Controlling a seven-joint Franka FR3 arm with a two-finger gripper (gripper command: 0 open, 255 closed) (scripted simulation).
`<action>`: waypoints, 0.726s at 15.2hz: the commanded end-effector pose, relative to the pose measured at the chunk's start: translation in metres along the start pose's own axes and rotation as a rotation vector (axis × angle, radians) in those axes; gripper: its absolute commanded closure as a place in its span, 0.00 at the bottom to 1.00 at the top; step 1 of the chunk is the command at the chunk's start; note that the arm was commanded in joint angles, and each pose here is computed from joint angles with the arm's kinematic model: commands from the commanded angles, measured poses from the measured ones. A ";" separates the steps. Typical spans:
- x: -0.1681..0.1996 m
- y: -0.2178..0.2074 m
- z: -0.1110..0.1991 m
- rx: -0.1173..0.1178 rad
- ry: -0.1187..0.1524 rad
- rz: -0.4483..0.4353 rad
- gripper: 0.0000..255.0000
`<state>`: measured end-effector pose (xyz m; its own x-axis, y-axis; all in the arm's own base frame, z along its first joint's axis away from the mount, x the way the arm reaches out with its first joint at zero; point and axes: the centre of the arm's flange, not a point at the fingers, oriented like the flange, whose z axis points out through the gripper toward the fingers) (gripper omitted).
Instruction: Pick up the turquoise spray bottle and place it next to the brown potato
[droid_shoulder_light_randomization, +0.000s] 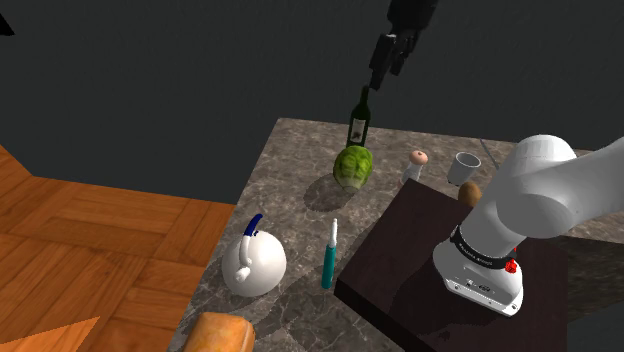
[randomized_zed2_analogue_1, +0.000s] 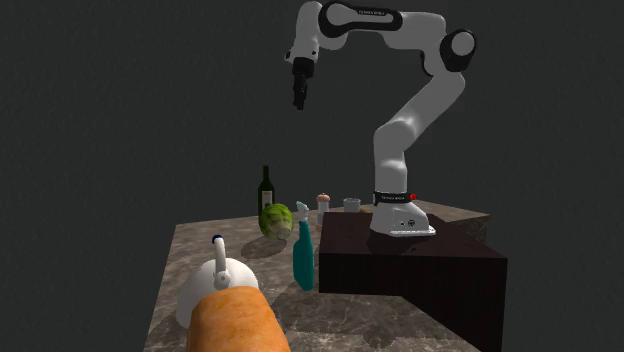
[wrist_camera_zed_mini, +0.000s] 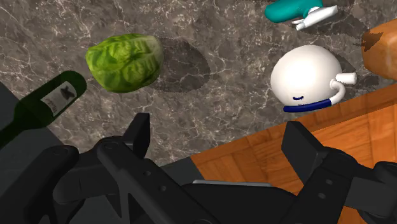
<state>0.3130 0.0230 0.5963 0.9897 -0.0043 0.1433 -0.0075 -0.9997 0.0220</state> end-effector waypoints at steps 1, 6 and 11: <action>0.000 0.000 0.000 0.000 0.000 0.000 0.00; -0.024 -0.040 0.048 -0.025 -0.018 0.125 0.00; -0.043 -0.082 0.097 -0.051 -0.037 0.251 0.00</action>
<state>0.2901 0.0945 0.5036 0.9677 -0.2237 0.1162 -0.2294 -0.9726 0.0380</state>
